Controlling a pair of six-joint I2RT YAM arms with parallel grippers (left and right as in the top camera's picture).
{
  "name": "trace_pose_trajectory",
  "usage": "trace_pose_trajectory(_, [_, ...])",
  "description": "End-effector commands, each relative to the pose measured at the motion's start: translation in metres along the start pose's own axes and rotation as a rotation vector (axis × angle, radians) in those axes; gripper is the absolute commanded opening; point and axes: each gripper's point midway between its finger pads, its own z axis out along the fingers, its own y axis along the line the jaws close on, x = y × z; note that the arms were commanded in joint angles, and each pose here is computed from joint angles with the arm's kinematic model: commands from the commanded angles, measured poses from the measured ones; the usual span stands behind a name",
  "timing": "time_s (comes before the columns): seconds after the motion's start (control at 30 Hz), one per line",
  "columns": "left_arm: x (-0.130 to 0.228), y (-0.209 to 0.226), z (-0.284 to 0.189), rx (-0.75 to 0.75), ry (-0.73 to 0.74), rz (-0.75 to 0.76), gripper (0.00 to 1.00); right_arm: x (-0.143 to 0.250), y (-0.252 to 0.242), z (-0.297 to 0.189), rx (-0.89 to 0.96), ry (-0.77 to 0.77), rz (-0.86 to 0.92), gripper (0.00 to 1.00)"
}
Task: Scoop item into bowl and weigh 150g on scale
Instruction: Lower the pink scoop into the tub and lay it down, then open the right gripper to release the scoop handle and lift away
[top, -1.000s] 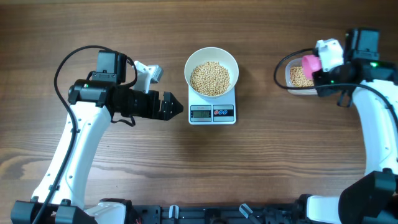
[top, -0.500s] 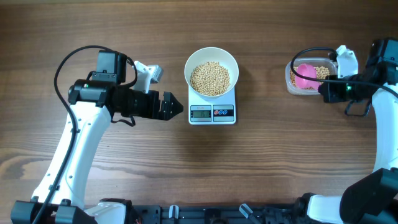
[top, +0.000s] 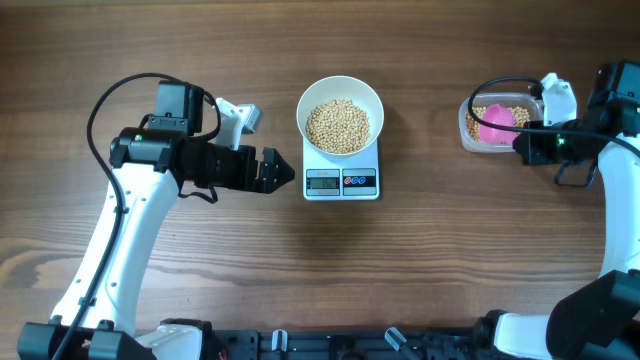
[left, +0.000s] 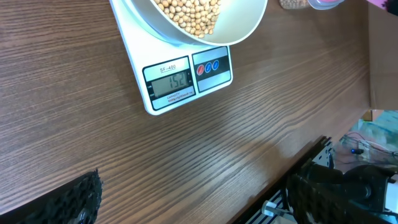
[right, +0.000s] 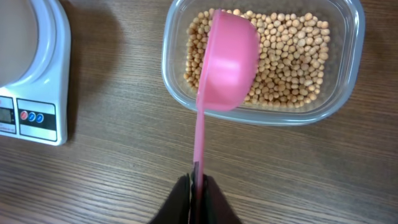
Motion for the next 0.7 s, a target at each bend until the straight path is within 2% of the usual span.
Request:
trace_pose_trajectory(0.0, [0.002,-0.001,0.001,0.017,0.003,0.012,1.0,-0.003,-0.001,-0.007,0.017,-0.02,0.036,0.08])
trace_pose_trajectory(0.03, [0.002,-0.001,0.001,0.017,0.003,0.012,1.0,-0.003,-0.001,-0.007,0.017,-0.021,0.047,0.17])
trace_pose_trajectory(0.07, [0.002,-0.001,0.001,0.017,0.003,0.012,1.0,-0.003,-0.001,-0.007,0.017,-0.021,0.047,0.33])
trace_pose_trajectory(0.1, [0.002,-0.001,0.001,0.017,0.003,0.012,1.0,-0.003,-0.001,-0.007,0.017,-0.021,0.048,0.38])
trace_pose_trajectory(0.2, [0.002,-0.001,0.001,0.017,0.003,0.012,1.0,-0.003,-0.001,-0.007,0.017,-0.021,0.066,0.33])
trace_pose_trajectory(0.33, [0.002,-0.001,0.001,0.017,0.003,0.012,1.0,-0.004,-0.002,-0.007,0.019,-0.025,0.064,0.32])
trace_pose_trajectory(0.43, [0.002,-0.001,0.001,0.017,0.003,0.012,1.0,-0.007,-0.003,-0.007,0.023,-0.036,0.064,0.33])
trace_pose_trajectory(0.5, [0.002,-0.001,0.001,0.017,0.003,0.012,1.0,-0.01,-0.004,-0.007,0.026,-0.047,0.085,0.39])
trace_pose_trajectory(0.67, [0.002,-0.001,0.001,0.017,0.003,0.012,1.0,-0.015,-0.006,-0.007,0.032,-0.068,0.102,0.39])
